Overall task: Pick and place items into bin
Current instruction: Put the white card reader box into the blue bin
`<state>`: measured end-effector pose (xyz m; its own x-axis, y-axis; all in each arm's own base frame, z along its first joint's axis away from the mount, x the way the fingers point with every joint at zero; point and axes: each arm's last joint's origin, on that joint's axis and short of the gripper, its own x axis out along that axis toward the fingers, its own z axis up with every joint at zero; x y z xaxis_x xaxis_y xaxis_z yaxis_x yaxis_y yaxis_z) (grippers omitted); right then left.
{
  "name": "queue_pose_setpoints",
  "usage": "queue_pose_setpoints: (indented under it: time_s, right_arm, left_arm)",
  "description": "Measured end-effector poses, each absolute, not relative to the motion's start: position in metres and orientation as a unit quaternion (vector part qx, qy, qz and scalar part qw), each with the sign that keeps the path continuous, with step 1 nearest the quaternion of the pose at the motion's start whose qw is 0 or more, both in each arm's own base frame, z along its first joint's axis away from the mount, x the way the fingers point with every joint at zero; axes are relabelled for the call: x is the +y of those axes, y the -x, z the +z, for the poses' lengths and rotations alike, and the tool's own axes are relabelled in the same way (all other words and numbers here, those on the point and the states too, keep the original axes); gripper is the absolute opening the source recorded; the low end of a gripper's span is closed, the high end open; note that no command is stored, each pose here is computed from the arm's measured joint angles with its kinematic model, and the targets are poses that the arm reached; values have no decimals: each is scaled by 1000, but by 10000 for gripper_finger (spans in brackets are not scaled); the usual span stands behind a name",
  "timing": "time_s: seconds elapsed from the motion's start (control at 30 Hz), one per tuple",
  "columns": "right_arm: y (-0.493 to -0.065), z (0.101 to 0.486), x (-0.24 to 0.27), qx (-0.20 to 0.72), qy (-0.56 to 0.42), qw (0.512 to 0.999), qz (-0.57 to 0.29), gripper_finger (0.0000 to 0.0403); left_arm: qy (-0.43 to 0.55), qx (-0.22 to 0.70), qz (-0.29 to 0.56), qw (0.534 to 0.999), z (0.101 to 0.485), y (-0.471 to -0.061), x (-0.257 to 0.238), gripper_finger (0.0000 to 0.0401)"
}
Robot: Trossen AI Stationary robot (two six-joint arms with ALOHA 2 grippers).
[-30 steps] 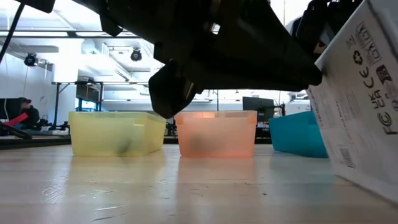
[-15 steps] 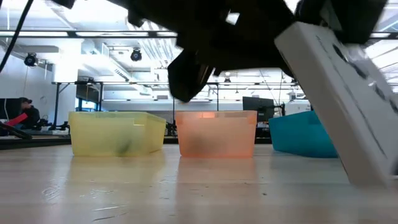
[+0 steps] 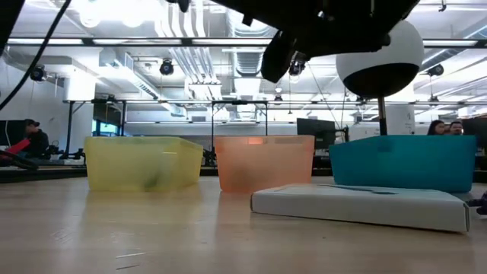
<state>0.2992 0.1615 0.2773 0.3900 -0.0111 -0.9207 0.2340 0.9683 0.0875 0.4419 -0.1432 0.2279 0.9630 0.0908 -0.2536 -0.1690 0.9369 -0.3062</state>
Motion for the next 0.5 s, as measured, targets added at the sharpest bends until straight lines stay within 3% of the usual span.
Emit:
queue_pose_setpoints:
  time_s: [0.17,0.3,0.5]
  right_arm:
    - [-276,285,145,566,-98,807,-136,203]
    - [-268,271,147,577,-107,802,-116,203]
    - [-277,228,150,563,-159,809,-52,203]
  left_arm:
    - [143,211,53,966,235,-432,-122,11]
    - [137,305,24,942,218,-402,-149,11]
    - [180,291,-28,939,220,-376,-205,11]
